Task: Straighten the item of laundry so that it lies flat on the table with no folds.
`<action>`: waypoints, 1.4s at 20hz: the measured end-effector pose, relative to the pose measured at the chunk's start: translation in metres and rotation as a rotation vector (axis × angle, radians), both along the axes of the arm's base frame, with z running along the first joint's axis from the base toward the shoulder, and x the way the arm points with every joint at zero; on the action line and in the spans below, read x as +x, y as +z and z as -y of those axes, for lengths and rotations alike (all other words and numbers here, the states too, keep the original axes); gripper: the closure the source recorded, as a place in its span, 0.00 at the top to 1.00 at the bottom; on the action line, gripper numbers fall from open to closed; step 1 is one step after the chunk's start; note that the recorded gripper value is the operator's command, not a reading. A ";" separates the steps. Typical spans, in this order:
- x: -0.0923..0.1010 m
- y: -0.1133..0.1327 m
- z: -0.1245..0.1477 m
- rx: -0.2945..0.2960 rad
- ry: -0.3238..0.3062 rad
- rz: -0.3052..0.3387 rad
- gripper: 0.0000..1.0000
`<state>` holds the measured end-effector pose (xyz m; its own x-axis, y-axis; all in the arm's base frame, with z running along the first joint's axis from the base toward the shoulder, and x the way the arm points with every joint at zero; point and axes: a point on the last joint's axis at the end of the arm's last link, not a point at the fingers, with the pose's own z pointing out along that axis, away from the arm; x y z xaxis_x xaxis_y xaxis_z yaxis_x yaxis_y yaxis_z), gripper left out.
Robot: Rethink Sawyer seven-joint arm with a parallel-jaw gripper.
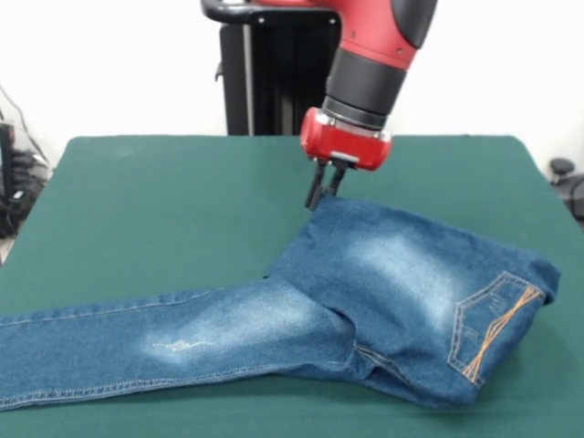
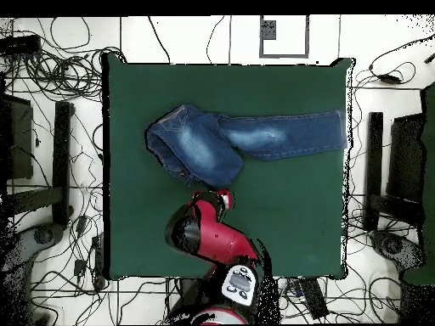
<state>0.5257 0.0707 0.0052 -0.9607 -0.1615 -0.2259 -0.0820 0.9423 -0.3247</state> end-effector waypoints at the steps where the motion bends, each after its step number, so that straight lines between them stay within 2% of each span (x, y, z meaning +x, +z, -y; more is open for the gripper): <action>1: 0.001 0.001 0.001 0.000 -0.002 0.002 0.00; 12: 0.006 0.010 -0.003 0.003 0.003 0.019 0.00; 16: 0.003 0.020 -0.011 0.003 0.011 -0.004 0.00; 19: -0.004 0.030 -0.020 0.014 0.012 -0.067 0.00; 20: -0.009 0.040 -0.028 0.029 0.010 -0.127 0.00; 22: -0.011 0.049 -0.035 0.046 0.005 -0.183 0.00; 25: -0.007 0.065 -0.044 0.080 -0.006 -0.253 0.00; 28: 0.004 0.077 -0.048 0.106 -0.008 -0.287 0.00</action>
<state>0.5301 0.1186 0.0825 -0.9889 -0.1433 0.0393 -0.1482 0.9707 -0.1891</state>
